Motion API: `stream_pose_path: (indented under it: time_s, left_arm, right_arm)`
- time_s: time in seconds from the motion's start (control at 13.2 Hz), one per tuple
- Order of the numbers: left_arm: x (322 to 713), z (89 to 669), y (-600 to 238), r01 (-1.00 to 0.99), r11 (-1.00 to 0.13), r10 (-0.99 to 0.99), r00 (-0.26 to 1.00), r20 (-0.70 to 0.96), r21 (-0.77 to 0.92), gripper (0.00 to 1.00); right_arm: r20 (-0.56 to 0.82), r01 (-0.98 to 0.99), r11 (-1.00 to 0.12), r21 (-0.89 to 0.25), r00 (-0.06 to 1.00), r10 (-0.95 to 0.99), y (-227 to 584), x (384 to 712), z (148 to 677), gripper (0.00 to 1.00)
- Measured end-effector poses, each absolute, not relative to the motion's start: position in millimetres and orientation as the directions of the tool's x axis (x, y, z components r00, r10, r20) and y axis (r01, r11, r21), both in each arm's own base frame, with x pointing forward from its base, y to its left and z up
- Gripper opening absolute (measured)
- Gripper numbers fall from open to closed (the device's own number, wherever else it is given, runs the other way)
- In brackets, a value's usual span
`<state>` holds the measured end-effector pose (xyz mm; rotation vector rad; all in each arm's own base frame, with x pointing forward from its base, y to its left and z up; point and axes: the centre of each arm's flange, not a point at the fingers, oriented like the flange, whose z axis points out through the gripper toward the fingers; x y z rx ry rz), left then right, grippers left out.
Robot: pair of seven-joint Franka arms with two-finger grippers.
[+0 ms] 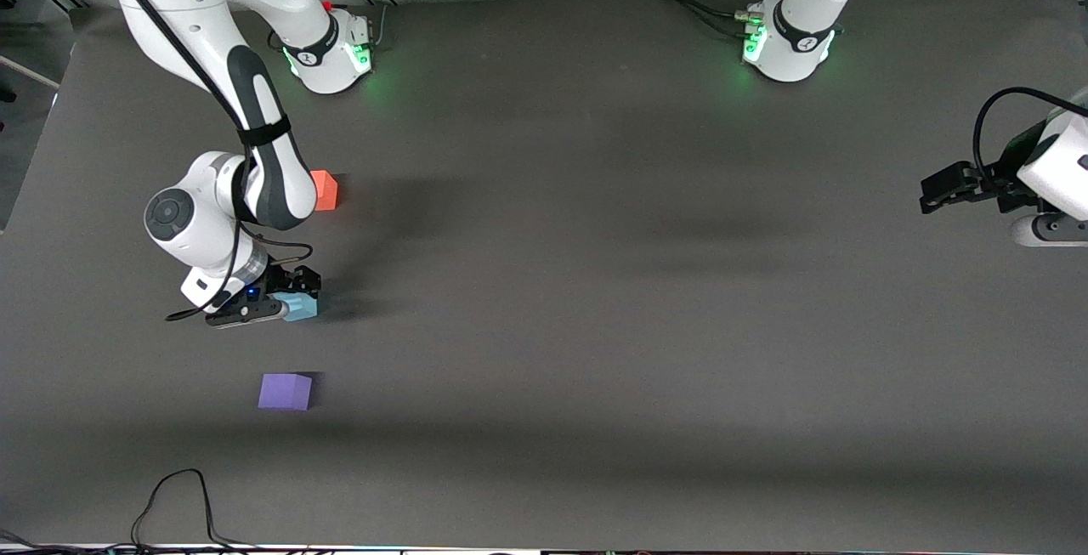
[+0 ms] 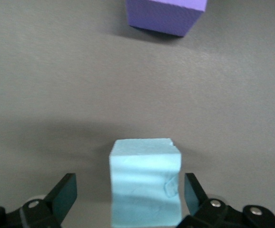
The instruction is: Place blue block between orange and purple blocks
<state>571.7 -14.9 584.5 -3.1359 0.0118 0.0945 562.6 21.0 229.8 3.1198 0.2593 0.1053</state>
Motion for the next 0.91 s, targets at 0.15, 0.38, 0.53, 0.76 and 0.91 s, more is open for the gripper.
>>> stream_pose_path:
  time_s: [0.15, 0.38, 0.53, 0.76, 0.91]
  left_arm:
    - [571.7, 584.5, -14.9, -0.008, -1.000, -0.007, 0.998, -0.060, -0.004, 1.00]
    - [571.7, 584.5, -14.9, -0.008, -1.000, -0.007, 0.998, -0.060, -0.004, 1.00]
    - [571.7, 584.5, -14.9, -0.008, -1.000, -0.007, 0.998, -0.060, -0.004, 1.00]
    - [571.8, 584.5, -14.9, -0.008, -1.000, -0.007, 0.998, -0.060, -0.004, 1.00]
    - [571.8, 584.5, -14.9, -0.008, -1.000, -0.007, 0.998, -0.059, -0.004, 1.00]
  right_arm:
    - [0.069, 0.173, -0.984, -0.036, 0.983, 0.170, 28.9, 567.2, 257.2, 1.00]
    - [0.098, 0.214, -0.972, -0.101, 0.974, 0.204, 40.3, 577.9, 320.5, 1.00]
    - [0.098, 0.241, -0.966, -0.095, 0.968, 0.231, 45.0, 584.7, 364.8, 1.00]
    - [0.073, 0.225, -0.969, -0.099, 0.973, 0.218, 60.0, 599.8, 438.9, 1.00]
    - [0.047, 0.227, -0.971, -0.072, 0.973, 0.224, 76.5, 604.7, 487.0, 1.00]
